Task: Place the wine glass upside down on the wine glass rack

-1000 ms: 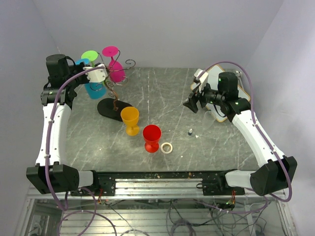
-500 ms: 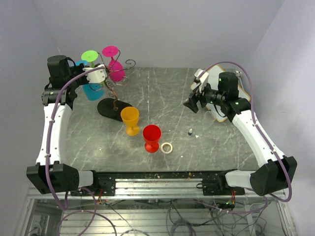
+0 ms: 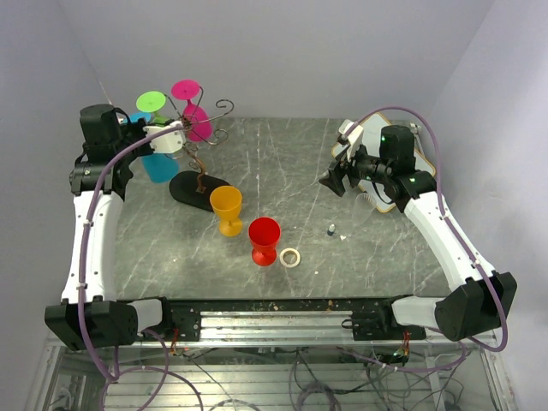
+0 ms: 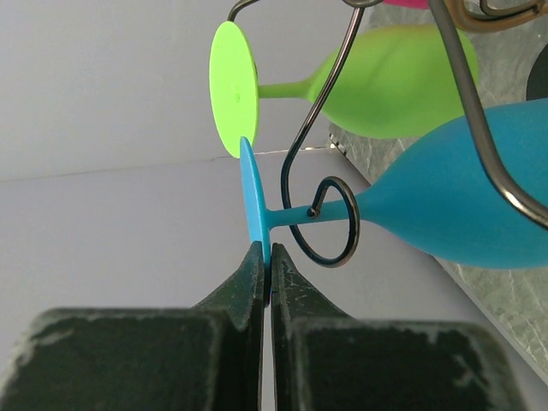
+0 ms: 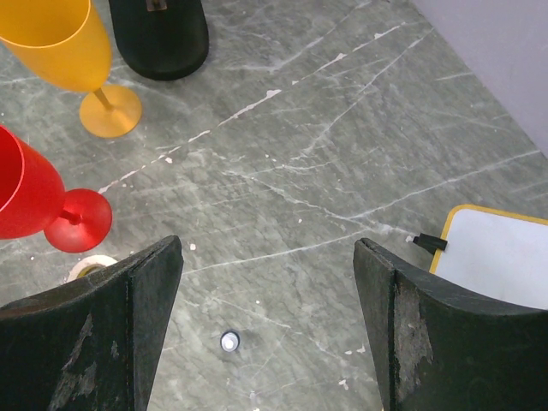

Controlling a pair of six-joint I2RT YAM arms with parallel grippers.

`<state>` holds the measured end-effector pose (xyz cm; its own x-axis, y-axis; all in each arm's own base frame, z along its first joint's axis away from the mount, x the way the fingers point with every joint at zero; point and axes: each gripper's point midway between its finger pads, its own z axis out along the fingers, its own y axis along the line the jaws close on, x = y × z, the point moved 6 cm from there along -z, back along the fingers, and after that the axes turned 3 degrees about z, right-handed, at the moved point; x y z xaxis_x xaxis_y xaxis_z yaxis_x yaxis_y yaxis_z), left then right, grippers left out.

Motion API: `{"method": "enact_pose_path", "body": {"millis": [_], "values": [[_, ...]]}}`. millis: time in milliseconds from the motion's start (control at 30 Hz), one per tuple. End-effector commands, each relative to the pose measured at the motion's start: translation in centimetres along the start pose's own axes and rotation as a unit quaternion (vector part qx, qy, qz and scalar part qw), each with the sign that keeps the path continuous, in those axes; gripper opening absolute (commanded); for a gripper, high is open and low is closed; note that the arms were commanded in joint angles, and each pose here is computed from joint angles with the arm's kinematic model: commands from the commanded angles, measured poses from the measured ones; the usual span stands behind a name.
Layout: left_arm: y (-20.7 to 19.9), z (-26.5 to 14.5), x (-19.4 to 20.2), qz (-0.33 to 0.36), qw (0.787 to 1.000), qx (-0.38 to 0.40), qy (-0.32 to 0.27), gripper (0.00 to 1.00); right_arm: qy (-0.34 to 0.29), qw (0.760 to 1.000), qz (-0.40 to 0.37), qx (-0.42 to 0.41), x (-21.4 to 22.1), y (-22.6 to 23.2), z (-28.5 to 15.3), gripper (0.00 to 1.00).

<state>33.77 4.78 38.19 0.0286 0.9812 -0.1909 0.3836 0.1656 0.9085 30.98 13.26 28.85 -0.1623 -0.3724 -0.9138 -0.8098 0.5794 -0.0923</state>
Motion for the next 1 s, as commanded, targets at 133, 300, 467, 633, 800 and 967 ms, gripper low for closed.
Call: {"method": "enact_pose_path", "body": {"millis": [133,300,467,633,800,967], "values": [[-0.2,-1.4,-0.2,0.018,1.0,0.007,0.002,0.07,-0.011,1.0,-0.006,0.002,-0.2,-0.1,-0.3,0.81],[-0.6,-1.7,-0.3,0.036,0.999,0.027,-0.001,0.07,-0.012,1.0,-0.006,0.001,-0.2,-0.1,-0.3,0.81],[-1.2,-2.0,-0.7,0.057,0.997,0.052,-0.016,0.07,-0.011,1.0,-0.005,0.0,-0.1,-0.1,-0.3,0.81],[-1.3,-2.4,-1.6,0.056,0.995,0.064,-0.046,0.08,-0.012,1.0,-0.005,0.0,-0.2,-0.2,-0.3,0.81],[-1.0,-2.5,-2.2,0.051,0.995,0.064,-0.064,0.08,-0.011,1.0,-0.005,0.0,0.0,-0.2,-0.3,0.81],[-1.2,-2.2,-2.5,0.047,0.993,0.069,-0.079,0.09,-0.01,1.0,-0.005,0.001,0.0,-0.2,-0.3,0.81]]}}
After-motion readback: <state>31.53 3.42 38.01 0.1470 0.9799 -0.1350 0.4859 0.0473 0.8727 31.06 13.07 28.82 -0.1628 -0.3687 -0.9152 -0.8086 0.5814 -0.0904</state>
